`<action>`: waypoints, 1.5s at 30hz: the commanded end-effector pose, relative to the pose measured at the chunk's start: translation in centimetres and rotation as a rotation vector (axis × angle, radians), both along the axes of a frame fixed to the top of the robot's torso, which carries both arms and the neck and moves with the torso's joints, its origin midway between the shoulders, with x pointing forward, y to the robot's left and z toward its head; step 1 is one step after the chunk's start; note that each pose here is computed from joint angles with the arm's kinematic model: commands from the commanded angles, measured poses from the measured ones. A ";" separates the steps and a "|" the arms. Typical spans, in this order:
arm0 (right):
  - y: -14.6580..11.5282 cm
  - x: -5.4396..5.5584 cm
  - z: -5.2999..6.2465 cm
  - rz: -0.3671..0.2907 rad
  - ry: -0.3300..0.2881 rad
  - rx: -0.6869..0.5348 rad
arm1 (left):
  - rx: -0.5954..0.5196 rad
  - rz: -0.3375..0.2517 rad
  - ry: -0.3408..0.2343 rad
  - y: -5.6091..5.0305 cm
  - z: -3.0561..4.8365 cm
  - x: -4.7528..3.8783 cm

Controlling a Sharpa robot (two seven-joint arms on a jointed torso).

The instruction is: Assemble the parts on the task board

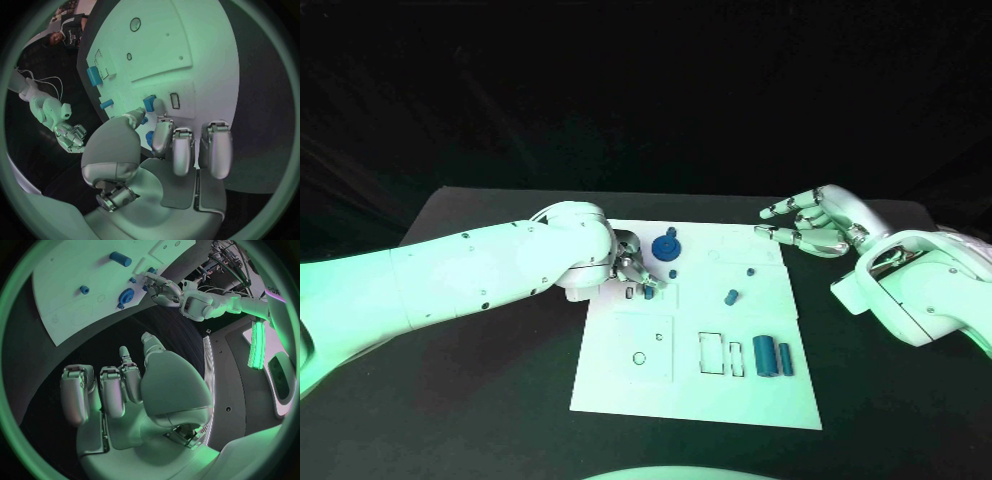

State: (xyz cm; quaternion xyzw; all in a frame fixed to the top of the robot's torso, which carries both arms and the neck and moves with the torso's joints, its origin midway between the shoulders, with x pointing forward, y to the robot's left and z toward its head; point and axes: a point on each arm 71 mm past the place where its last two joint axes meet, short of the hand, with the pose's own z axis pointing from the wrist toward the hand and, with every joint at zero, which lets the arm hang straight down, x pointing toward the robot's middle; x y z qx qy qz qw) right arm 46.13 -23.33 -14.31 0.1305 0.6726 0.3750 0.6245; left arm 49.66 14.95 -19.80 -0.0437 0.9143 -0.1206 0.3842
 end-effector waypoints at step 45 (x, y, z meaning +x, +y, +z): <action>0.4 0.5 -0.7 0.011 0.003 -0.019 | 0.107 0.129 -0.051 4.8 6.38 5.44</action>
